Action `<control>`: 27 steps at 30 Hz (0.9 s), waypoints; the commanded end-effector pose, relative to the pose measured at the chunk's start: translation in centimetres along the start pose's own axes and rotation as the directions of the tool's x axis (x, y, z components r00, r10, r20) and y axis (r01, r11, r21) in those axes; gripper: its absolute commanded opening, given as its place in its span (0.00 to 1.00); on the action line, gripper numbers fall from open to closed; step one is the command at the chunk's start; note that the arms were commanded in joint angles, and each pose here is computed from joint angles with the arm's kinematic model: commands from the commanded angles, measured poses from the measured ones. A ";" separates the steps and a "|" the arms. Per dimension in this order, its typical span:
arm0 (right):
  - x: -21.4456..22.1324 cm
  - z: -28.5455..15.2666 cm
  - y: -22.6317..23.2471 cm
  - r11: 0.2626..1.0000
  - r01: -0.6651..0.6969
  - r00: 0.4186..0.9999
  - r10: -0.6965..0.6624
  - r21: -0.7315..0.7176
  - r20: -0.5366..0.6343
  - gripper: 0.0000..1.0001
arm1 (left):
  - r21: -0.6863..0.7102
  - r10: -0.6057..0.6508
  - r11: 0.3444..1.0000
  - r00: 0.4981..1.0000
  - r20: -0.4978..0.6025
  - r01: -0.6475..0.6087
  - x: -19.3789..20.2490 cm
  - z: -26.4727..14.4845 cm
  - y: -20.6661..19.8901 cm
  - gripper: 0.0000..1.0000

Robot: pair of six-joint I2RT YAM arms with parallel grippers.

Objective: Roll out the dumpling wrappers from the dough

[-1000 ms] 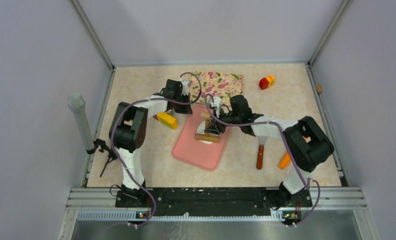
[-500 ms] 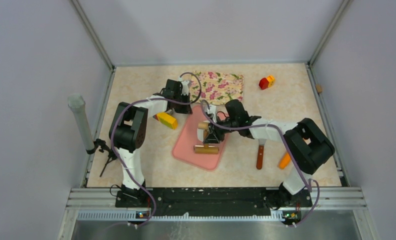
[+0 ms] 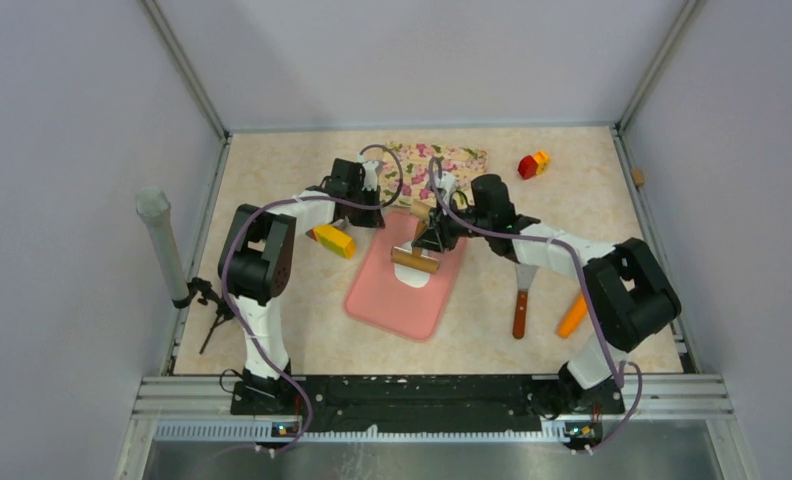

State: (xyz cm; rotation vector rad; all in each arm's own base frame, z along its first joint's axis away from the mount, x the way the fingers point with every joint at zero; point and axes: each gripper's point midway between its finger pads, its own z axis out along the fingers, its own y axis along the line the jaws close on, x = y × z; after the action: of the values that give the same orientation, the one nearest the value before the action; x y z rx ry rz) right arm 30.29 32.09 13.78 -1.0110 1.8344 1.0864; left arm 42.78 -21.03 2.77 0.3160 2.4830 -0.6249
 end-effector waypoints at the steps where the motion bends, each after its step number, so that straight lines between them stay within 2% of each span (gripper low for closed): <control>1: 1.5 0.9 -2.5 0.995 0.016 1.000 -0.018 0.097 0.013 0.00 | -0.083 -0.025 0.996 0.995 -0.092 0.017 3.7 0.6 2.1 0.00; 5: 6.0 1.3 -3.5 0.994 0.013 0.996 -0.003 0.109 -0.090 0.00 | -0.081 -0.024 0.997 0.996 -0.092 0.016 3.7 0.6 2.1 0.00; 8: 8.0 1.1 -1.5 0.999 -0.016 0.989 0.020 0.027 -0.149 0.00 | -0.084 -0.025 0.996 0.996 -0.091 0.017 3.7 0.6 2.1 0.00; 12: 10.0 0.7 1.3 0.998 0.005 0.973 -0.018 -0.057 -0.230 0.00 | -0.086 -0.025 0.996 0.996 -0.088 0.018 3.6 0.6 2.1 0.00; 27: 11.9 0.4 2.8 0.997 -0.003 0.961 -0.019 -0.078 -0.274 0.00 | -0.087 -0.026 0.996 0.996 -0.089 0.018 3.7 0.6 2.1 0.00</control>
State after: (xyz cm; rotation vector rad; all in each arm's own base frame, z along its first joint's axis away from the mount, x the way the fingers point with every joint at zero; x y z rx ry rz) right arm 27.26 32.52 8.87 -1.2002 1.8064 1.0569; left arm 42.79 -21.03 2.77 0.3159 2.4777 -0.6238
